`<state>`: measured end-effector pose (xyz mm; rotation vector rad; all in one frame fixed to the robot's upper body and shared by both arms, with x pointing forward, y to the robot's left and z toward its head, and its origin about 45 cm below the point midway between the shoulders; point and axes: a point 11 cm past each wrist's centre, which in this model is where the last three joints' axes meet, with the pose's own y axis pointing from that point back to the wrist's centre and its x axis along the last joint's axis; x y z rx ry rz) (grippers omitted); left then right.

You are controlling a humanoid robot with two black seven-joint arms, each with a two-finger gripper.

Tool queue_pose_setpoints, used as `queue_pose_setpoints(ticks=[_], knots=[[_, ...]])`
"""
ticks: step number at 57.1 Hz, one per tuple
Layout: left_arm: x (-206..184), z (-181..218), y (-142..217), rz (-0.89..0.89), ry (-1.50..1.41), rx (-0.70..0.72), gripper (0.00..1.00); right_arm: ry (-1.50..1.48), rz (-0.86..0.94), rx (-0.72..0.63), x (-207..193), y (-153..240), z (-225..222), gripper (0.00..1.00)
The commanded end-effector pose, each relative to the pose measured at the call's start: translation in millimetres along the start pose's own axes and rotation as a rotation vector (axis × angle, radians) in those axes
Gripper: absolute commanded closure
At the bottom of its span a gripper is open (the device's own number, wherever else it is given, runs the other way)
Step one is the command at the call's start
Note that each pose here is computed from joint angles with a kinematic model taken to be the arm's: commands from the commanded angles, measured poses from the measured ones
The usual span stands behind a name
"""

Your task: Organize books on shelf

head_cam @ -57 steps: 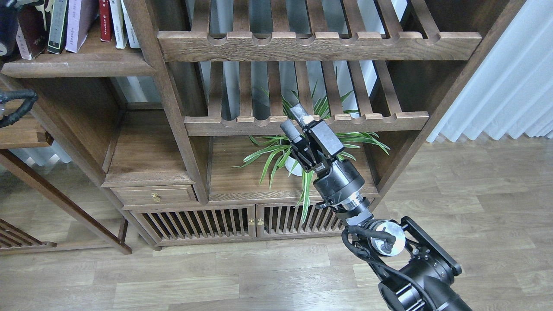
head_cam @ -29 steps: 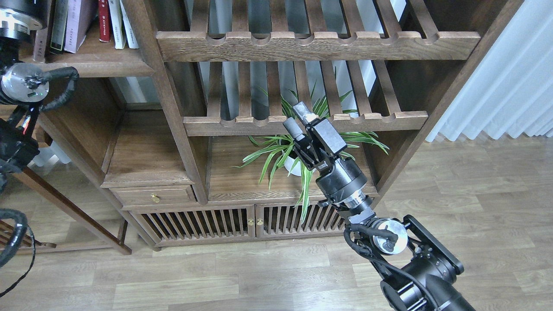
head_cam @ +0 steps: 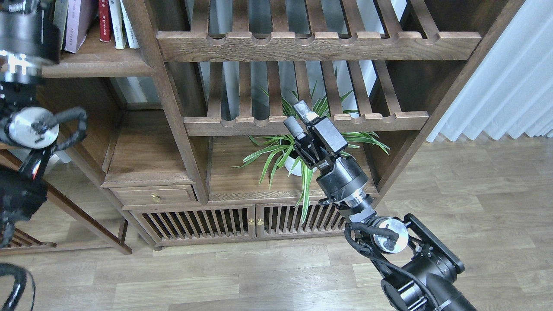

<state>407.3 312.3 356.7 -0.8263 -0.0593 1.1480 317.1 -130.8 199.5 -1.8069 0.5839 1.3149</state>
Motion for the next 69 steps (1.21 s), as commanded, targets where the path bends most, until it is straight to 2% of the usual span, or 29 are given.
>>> queue_pose_setpoints(ticks=[1, 9, 14, 16, 21, 25, 33, 39, 49, 69], knots=[[-9.0, -6.9, 28.3, -0.076, 0.116, -0.003, 0.52, -0.004, -0.005, -0.001, -0.9, -1.7, 1.2, 0.20], [-9.7, -24.2, 51.7, -0.046, 0.199, 0.002, 0.51, -0.003, -0.013, -0.008, -2.7, -5.5, 2.5, 0.19], [-18.2, -52.3, 75.0, 0.012, 0.280, 0.028, 0.48, -0.009, -0.017, -0.011, -3.0, -7.4, 5.8, 0.18], [-22.9, -60.9, 80.5, 0.028, 0.308, 0.030, 0.45, -0.008, -0.020, -0.014, -3.9, -8.9, 5.9, 0.17], [-39.4, -88.3, 90.7, 0.063, 0.392, 0.077, 0.24, 0.002, -0.038, -0.022, -8.9, -15.7, 4.2, 0.17], [-44.0, -100.3, 100.2, 0.085, 0.425, 0.115, 0.15, 0.003, -0.041, -0.025, -9.9, -17.1, 4.3, 0.16], [-61.1, -122.5, 117.3, 0.087, 0.499, 0.197, 0.06, -0.007, -0.039, -0.062, -8.9, -17.8, 16.7, 0.13], [-87.8, -144.2, 127.4, 0.055, 0.574, 0.275, 0.04, -0.018, -0.029, -0.103, -5.7, -16.1, 30.9, 0.08], [-117.8, -169.2, 153.7, 0.022, 0.635, 0.407, 0.04, -0.030, -0.016, -0.127, -2.1, -12.8, 41.1, 0.06], [-124.4, -177.0, 166.4, 0.028, 0.664, 0.461, 0.04, -0.038, -0.005, -0.124, 0.9, -9.2, 42.7, 0.05]])
